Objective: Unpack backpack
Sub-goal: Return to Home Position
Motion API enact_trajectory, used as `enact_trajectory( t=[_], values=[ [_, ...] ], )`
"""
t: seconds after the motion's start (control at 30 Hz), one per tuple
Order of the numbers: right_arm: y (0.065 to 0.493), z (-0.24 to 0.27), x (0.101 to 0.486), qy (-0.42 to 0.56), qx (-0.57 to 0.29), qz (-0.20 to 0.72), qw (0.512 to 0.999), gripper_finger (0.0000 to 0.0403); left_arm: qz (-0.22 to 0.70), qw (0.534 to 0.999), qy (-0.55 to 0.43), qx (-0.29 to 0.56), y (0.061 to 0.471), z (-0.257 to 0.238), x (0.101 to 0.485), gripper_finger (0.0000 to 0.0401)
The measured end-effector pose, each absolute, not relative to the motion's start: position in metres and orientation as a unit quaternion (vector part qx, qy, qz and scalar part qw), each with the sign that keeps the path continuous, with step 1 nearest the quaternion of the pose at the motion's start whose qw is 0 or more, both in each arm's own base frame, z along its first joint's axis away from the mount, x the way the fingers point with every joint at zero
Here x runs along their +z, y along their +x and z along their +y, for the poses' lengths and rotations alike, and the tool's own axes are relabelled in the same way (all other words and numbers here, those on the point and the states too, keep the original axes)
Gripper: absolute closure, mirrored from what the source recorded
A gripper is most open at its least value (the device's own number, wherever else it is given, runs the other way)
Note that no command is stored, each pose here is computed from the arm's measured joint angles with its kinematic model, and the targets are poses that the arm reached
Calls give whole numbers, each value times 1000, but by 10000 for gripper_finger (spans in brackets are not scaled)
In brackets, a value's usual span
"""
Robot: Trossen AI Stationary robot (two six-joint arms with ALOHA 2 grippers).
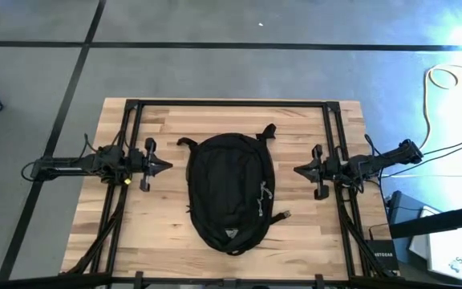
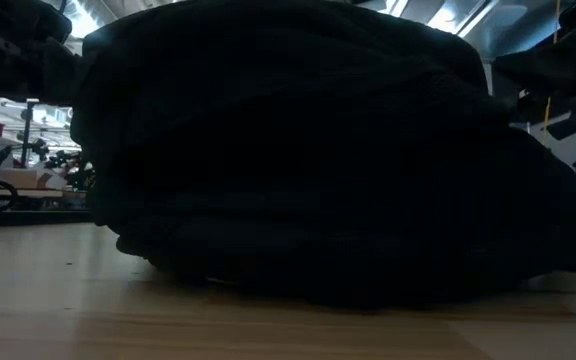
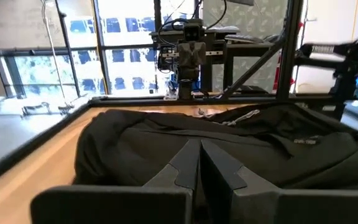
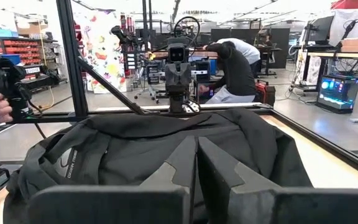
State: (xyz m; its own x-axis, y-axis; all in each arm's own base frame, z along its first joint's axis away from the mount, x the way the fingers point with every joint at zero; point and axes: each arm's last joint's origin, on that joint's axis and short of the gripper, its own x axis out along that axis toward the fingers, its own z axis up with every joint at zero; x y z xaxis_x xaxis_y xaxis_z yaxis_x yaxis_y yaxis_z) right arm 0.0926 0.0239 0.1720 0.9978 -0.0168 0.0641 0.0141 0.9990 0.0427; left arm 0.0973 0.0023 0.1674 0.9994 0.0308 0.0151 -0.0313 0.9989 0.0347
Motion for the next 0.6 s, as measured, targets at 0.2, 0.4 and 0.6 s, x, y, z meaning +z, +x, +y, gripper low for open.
enact_trajectory(
  t=[0.2, 0.4, 0.6],
  values=[
    [93, 24, 172, 21, -8, -32, 999, 402, -8, 1000, -24, 16, 97, 2, 167, 401],
    [93, 24, 172, 21, -8, -32, 999, 402, -8, 1000, -25, 16, 97, 2, 167, 401],
    [93, 24, 172, 21, -8, -32, 999, 402, -8, 1000, -26, 16, 97, 2, 167, 401]
  ],
)
